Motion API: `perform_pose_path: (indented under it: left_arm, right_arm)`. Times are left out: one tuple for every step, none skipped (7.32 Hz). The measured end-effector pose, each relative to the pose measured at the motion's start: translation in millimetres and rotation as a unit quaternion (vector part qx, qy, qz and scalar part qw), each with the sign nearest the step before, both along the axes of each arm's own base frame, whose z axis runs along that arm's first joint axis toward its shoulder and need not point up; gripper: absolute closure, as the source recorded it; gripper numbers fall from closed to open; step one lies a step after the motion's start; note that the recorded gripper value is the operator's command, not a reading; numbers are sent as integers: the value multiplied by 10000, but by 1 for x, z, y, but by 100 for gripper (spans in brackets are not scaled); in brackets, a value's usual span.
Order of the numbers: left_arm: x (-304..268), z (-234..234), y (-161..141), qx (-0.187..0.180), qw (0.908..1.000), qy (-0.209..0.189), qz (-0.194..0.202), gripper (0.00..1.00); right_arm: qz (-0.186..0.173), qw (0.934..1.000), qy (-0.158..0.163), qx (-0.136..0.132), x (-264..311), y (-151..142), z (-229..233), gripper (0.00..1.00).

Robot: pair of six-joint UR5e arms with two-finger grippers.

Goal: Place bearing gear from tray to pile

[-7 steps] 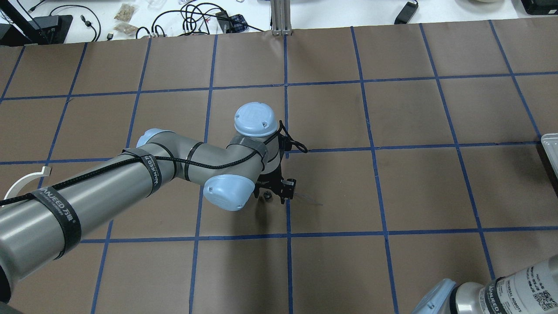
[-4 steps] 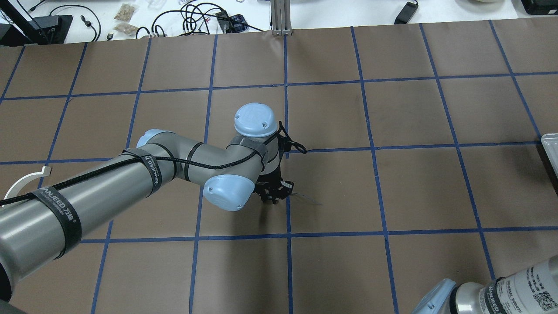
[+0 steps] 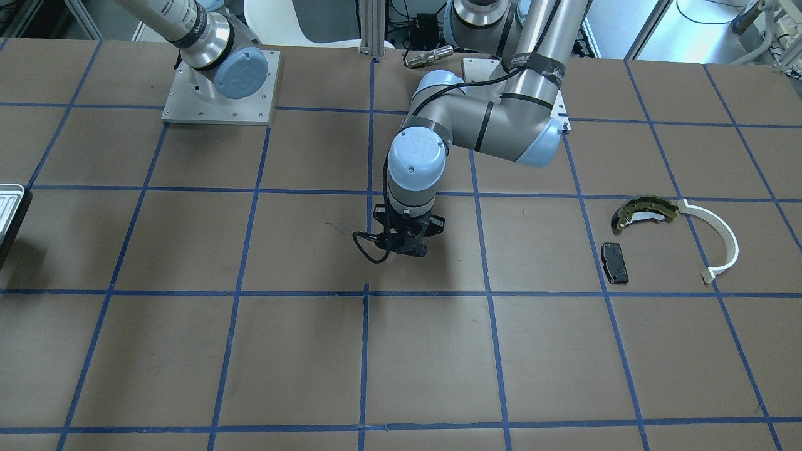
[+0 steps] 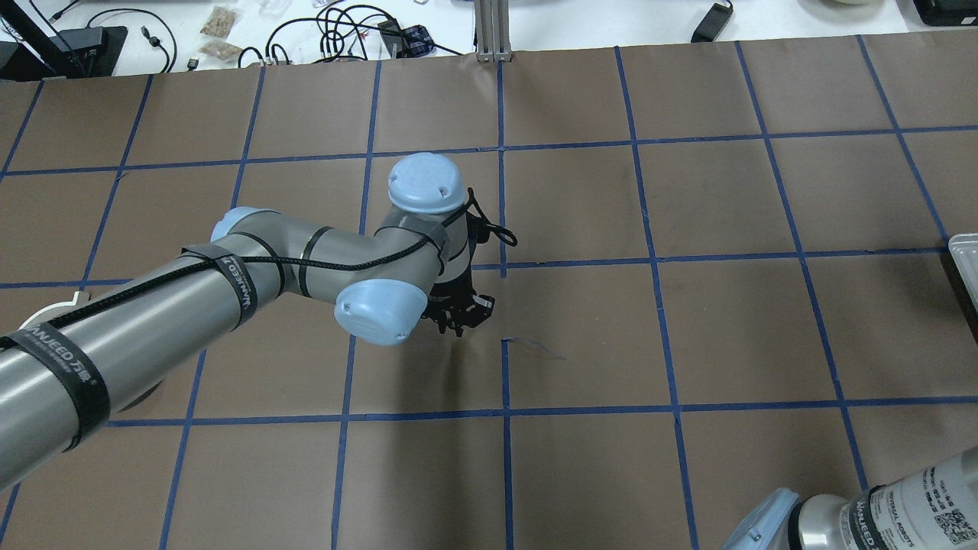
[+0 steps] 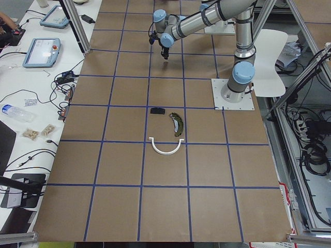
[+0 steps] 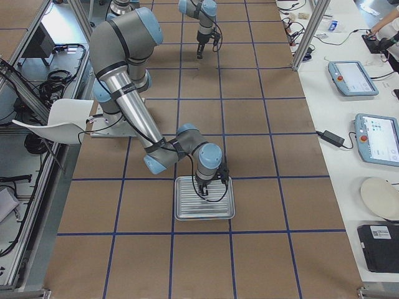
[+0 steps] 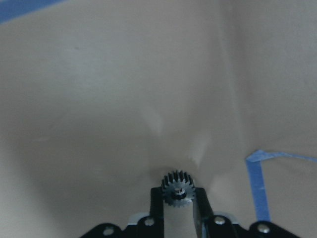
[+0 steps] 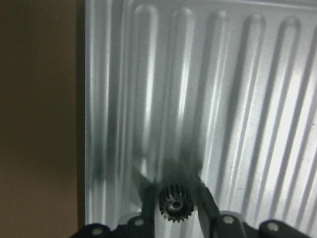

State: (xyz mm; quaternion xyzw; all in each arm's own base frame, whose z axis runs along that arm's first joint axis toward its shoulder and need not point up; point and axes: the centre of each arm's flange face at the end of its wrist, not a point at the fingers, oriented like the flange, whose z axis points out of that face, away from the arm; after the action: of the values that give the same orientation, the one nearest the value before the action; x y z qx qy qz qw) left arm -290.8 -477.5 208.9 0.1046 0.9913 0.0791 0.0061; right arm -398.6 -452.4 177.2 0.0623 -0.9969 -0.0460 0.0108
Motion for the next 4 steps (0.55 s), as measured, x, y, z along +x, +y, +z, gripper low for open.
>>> perform_pose_path:
  left_arm:
    - [28, 29, -29, 48, 9997, -28, 230, 100]
    - [75, 59, -63, 166, 9988, -23, 456, 100]
    - [140, 82, -93, 256, 9977, 44, 630, 100]
    - [220, 96, -113, 275, 9964, 114, 788, 100]
  right_arm:
    - [30, 10000, 10, -12, 0, 0, 0, 100]
    - [30, 10000, 13, -18, 0, 0, 1, 100]
    - [3, 10000, 29, -31, 0, -1, 3, 100]
    - [-50, 9999, 109, -91, 2, -2, 15, 100]
